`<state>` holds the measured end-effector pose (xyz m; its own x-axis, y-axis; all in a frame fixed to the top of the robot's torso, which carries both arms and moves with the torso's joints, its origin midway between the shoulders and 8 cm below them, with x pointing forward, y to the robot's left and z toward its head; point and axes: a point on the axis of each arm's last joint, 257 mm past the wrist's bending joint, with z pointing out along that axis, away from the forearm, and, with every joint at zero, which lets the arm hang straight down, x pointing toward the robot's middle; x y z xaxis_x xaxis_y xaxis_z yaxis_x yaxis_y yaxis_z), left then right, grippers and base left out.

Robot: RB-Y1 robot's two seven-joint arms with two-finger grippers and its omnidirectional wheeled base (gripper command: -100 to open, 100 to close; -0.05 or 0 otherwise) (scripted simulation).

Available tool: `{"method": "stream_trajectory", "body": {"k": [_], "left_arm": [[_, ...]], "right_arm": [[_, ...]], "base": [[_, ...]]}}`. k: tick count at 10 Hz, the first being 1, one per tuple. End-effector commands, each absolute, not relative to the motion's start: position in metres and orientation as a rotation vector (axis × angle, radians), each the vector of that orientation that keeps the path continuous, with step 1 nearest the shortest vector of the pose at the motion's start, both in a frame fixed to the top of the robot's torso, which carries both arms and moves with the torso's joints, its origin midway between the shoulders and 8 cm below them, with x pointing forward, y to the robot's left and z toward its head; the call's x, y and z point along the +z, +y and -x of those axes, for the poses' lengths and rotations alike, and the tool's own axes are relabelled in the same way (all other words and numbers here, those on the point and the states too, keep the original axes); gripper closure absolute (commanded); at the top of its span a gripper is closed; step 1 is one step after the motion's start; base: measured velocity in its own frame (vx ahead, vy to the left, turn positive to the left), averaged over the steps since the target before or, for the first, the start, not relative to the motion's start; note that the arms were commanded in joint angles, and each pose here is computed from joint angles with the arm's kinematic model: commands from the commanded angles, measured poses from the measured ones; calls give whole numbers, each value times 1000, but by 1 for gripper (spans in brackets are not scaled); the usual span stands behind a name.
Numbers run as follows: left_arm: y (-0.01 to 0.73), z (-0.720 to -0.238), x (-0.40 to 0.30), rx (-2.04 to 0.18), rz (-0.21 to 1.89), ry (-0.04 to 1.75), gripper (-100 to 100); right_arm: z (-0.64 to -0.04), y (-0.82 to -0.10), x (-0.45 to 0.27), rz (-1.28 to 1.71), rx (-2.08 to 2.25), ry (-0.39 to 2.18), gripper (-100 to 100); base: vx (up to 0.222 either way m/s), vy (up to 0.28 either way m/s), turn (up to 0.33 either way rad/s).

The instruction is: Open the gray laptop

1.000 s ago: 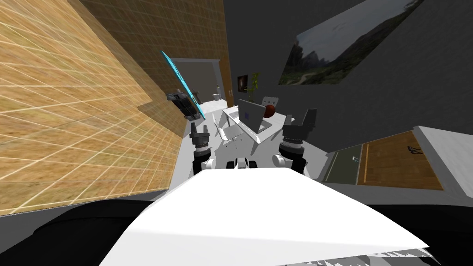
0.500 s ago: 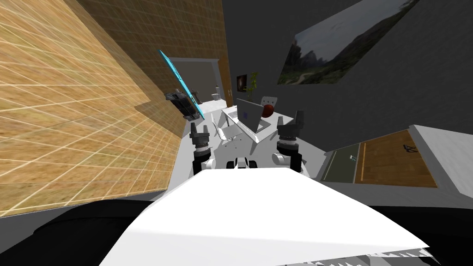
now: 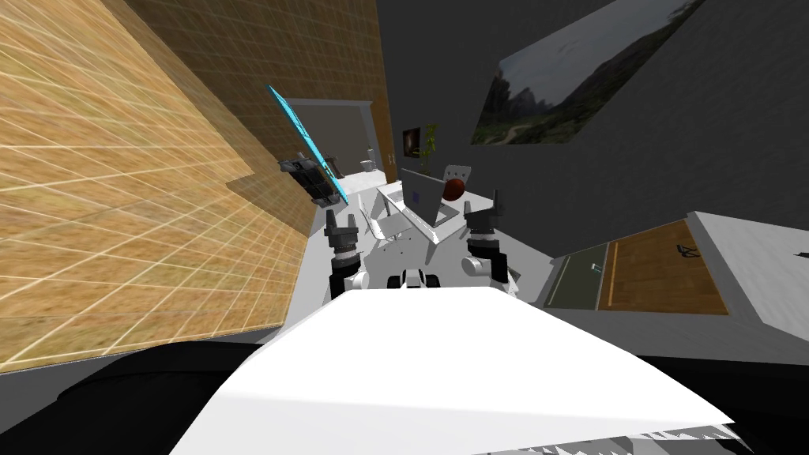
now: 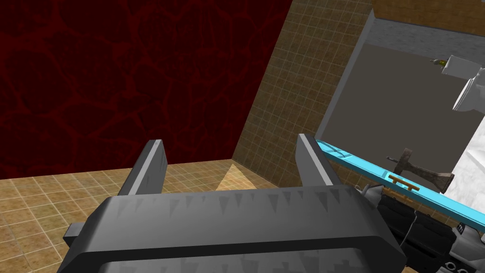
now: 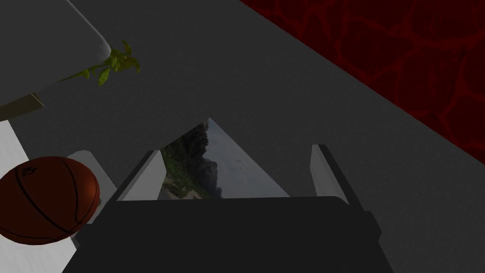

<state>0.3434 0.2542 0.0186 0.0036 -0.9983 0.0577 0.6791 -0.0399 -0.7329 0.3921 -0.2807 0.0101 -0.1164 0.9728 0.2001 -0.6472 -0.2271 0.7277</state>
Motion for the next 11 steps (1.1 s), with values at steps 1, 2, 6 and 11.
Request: {"method": "stream_trajectory", "body": {"k": [1,2,6,11], "left_arm": [[254,-343,19,-1493,689,602,0],[254,-343,19,-1493,689,602,0],[254,-343,19,-1493,689,602,0],[254,-343,19,-1493,689,602,0]], "right_arm": [[-413,-279,-6,-882,1743,560,-100],[-425,-277,-14,-936,1789,558,-100],[-461,-269,-43,-1127,1940,540,-100],[-498,-255,-75,-1361,2098,493,-100]], "base": [[-4,-36,-15],[-9,-51,-26],[-6,-54,-17],[-8,-47,-16]]}}
